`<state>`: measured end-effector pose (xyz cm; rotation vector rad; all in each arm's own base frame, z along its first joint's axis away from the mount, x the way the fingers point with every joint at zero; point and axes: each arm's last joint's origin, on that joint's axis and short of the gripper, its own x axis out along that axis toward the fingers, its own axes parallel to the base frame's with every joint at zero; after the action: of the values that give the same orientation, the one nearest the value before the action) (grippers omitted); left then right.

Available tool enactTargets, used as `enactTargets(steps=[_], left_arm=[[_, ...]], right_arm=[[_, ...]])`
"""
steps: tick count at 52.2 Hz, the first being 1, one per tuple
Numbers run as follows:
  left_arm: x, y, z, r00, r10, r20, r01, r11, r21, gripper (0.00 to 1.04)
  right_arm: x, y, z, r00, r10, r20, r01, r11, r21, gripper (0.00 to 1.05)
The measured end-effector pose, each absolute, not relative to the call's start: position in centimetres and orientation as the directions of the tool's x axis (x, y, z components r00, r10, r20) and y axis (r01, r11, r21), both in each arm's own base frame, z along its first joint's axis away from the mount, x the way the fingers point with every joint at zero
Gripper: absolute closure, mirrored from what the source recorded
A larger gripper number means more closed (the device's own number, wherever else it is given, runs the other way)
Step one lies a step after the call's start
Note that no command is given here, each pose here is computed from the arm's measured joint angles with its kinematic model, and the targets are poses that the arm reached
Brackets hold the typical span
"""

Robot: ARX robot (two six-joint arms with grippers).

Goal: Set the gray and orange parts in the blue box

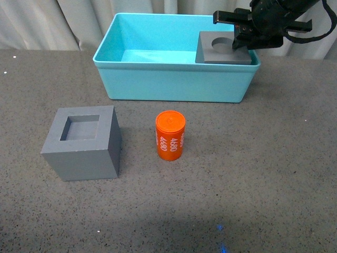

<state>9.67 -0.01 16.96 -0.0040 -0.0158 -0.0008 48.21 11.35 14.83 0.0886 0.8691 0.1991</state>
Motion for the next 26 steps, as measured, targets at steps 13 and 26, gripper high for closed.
enactTargets(steps=[13, 26], left_arm=[[9.67, -0.01, 16.96, 1.0, -0.001, 0.016, 0.001, 1.0, -0.004, 0.07], [9.67, -0.01, 16.96, 1.0, -0.001, 0.016, 0.001, 1.0, -0.004, 0.07]], right_arm=[[48.56, 11.22, 14.21, 0.608, 0.19, -0.771, -0.111, 0.982, 0.154, 0.88], [48.36, 11.01, 14.75, 0.634, 0.206, -0.745, -0.122, 0.979, 0.166, 0.56]])
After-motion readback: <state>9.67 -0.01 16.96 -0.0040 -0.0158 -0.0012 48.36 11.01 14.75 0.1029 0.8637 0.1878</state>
